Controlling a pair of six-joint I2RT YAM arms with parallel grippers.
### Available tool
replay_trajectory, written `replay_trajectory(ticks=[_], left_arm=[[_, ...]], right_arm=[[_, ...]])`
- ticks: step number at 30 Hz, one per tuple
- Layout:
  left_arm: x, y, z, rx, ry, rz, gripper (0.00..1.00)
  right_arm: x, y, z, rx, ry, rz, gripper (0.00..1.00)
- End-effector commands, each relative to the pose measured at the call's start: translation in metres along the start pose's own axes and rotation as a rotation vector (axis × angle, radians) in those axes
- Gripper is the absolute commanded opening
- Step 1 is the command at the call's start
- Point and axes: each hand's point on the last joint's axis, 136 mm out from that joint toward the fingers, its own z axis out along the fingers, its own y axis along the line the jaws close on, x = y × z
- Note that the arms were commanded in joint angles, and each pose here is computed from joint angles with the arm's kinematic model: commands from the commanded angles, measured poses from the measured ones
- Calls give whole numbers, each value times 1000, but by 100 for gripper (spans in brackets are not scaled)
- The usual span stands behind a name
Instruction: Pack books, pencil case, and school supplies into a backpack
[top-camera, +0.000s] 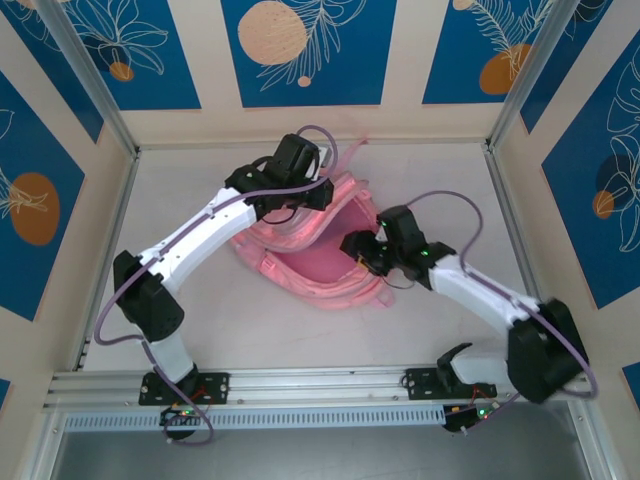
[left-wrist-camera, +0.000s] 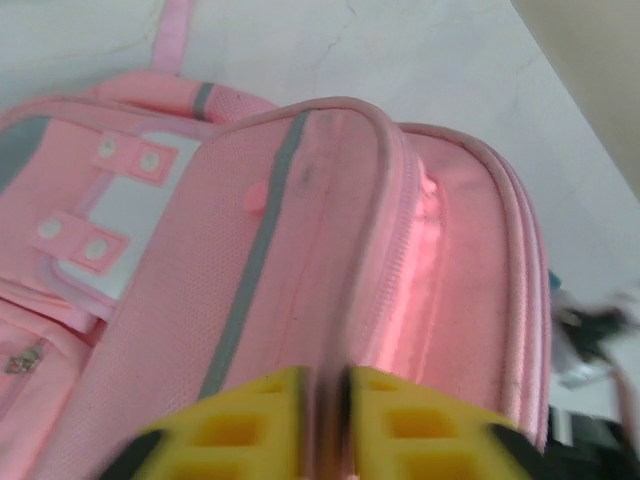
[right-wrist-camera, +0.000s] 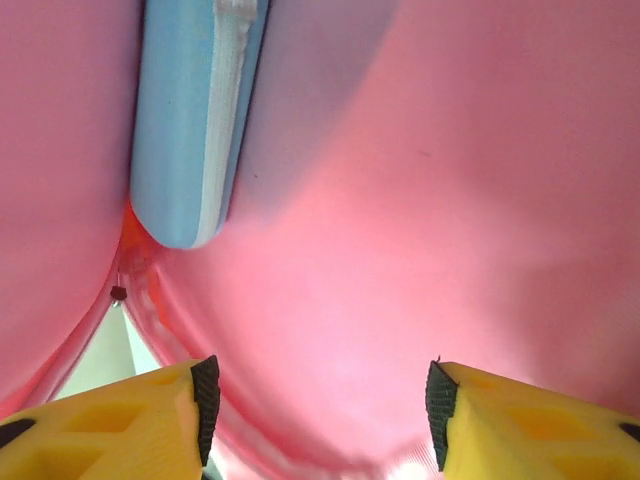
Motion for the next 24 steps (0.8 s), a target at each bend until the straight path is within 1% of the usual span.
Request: replay_trajectory(ticks=[1,2,4,5,10,13,16,18,20,24], left_arm=[[13,15,14,-27,40,-57,38],[17,17,14,-34,48,-63,46],[25,23,12,-55,60,-72,58],[30,27,11,-68,63,-78,62],[53,56,4,-136,76,-107,72],[69,78,-7,-168,76,-151,77],[81,95,-21,-161,52,-200,87],[87,102,-30,-138,39,-226,92],[93,105,-38,-98,32,-243,95],[97,103,-55,-24,14,-234,100]], right_arm=[[1,-59,-36,227,-86,10,61],[-1,-65,-47,248,-110,6,63],[-5,-67,-63,267,-144,-10,66],[-7,-64,-70,269,-156,-30,67],[-20,-36,-86,276,-167,-133,72],[-29,-8,-89,270,-168,-214,73],[-30,28,-82,233,-132,-304,73],[-25,54,-72,199,-92,-363,73],[-17,81,-57,157,-50,-418,74],[1,116,-21,105,59,-466,76]])
